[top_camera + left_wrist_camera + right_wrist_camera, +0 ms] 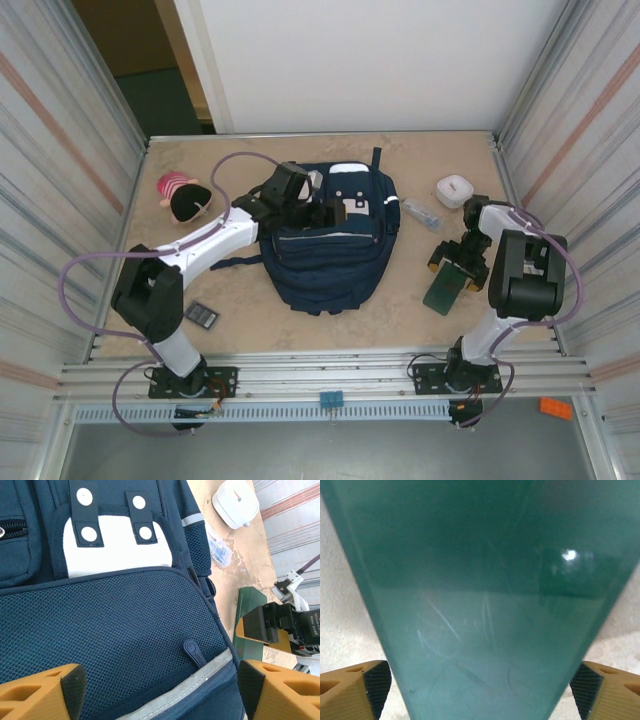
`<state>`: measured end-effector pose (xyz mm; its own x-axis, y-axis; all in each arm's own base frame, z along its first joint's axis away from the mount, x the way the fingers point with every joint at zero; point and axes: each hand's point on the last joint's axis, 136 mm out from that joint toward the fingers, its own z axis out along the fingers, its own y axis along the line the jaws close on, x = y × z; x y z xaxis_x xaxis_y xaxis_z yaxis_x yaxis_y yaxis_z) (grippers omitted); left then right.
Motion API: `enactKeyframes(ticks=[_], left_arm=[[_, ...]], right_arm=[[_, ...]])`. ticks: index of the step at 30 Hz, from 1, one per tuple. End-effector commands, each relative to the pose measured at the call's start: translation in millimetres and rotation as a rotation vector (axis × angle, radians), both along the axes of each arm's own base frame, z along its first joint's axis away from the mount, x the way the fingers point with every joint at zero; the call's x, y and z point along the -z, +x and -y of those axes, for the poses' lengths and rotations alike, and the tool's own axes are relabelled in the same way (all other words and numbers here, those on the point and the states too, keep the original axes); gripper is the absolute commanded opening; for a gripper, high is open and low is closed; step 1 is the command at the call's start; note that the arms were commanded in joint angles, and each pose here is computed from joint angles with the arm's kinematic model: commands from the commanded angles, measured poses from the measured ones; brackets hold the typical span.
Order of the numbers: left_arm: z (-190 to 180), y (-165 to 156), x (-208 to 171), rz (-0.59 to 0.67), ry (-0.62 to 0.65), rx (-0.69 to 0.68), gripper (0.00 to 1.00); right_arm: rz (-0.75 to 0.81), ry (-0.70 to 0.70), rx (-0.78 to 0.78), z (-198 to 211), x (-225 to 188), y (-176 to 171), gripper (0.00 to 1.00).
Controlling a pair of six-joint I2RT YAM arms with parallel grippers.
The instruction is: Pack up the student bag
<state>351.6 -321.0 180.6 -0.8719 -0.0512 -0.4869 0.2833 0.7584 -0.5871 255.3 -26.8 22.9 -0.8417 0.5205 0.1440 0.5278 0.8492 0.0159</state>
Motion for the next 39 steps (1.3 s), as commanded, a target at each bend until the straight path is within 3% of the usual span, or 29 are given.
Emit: enactKeyframes(ticks=[1,8,12,15,18,22,24,27,32,39], left_arm=[[2,7,-9,0.028,-0.011,0.015,0.81],[-4,8,-16,0.071,-0.003,0.033,0.8],[-12,3,-35,0.222,0.045,0.119,0.79],[-16,-13,-55,0.396,0.103,0.278,0.79],[-16,-47,-70,0.582,0.126,0.52,0.78],[-19,-93,-61,0.776,0.182,0.815,0.77],[-23,-99,-47,0.854,0.276,0.881,0.79],[-27,-84,-29,0.854,0.373,0.871,0.83],[-16,-90,-1,0.762,0.378,1.009,0.86],[-12,-58,27,0.748,0.442,0.931,0.83]], right_arm=[[-0.017,-0.009,-0.004,3,8,-2,0.87],[0.008,-0.004,0.001,2,4,-5,0.66],[0.142,0.034,0.016,-7,-28,2,0.63],[0.32,0.092,0.027,-19,-68,13,0.61],[0.52,0.175,0.027,-34,-111,22,0.59],[0.758,0.295,0.039,-55,-154,29,0.58],[0.842,0.347,0.058,-63,-166,30,0.57],[0.919,0.399,0.075,-70,-178,28,0.57],[0.915,0.408,0.069,-73,-178,23,0.57],[0.906,0.407,0.052,-77,-174,20,0.56]])
